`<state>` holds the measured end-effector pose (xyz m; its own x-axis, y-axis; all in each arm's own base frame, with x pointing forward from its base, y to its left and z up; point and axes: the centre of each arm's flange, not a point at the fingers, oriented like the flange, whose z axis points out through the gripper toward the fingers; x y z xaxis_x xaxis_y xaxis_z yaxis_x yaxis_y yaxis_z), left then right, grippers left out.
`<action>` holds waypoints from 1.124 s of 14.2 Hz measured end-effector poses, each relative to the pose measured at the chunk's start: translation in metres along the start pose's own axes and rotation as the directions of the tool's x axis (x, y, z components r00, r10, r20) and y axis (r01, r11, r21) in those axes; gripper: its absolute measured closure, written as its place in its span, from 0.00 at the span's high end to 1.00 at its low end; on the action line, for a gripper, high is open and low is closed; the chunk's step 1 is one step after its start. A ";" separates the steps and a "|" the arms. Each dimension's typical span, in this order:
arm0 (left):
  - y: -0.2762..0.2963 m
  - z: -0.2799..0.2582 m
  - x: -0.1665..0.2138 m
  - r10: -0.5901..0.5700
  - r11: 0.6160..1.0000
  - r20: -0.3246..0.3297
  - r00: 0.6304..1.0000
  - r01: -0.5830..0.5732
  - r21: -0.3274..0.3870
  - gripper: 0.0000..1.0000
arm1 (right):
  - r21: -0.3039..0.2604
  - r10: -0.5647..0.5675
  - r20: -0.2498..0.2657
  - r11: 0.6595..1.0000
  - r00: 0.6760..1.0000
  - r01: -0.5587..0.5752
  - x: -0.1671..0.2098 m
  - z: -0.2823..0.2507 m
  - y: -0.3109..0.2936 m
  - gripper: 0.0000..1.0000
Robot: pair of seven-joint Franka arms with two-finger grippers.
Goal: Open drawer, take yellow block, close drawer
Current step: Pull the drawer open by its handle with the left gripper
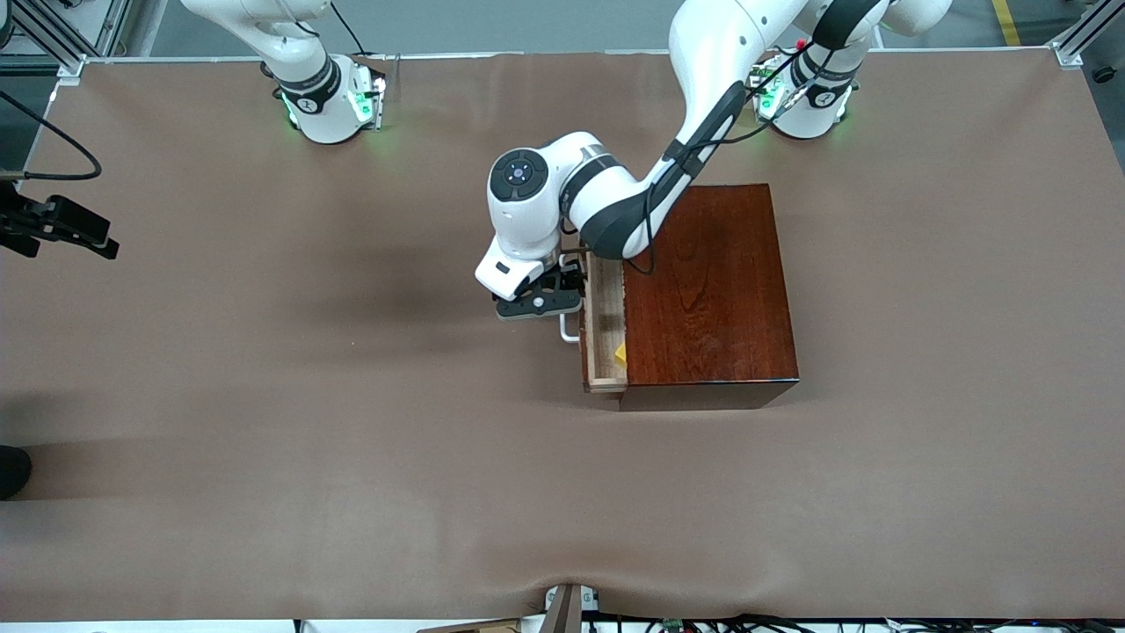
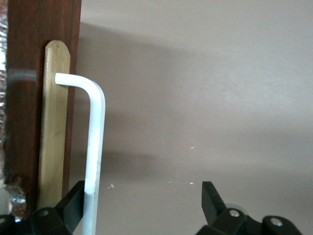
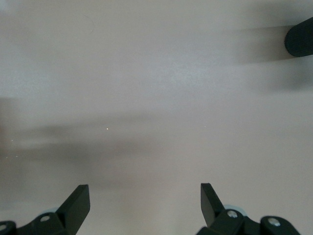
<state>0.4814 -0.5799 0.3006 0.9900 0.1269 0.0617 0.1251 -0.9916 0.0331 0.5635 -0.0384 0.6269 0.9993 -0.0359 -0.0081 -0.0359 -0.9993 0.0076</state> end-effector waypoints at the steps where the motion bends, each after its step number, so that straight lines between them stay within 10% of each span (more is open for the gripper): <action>1: 0.003 -0.001 -0.002 0.005 1.000 -0.005 1.000 -0.005 -0.011 1.00 | 0.000 0.000 0.000 1.000 1.000 0.000 0.000 0.000 0.000 1.00; 16: 0.039 -0.003 -0.029 0.048 0.983 -0.083 0.995 -0.061 -0.172 1.00 | 0.000 0.009 -0.006 1.000 1.000 -0.009 0.002 0.002 -0.007 1.00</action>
<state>0.4578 -0.6223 0.3032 0.9860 0.0812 0.1457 0.0510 -0.9784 0.2002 0.5662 -0.0317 0.6245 0.9990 -0.0449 -0.0018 -0.0449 -0.9990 0.0079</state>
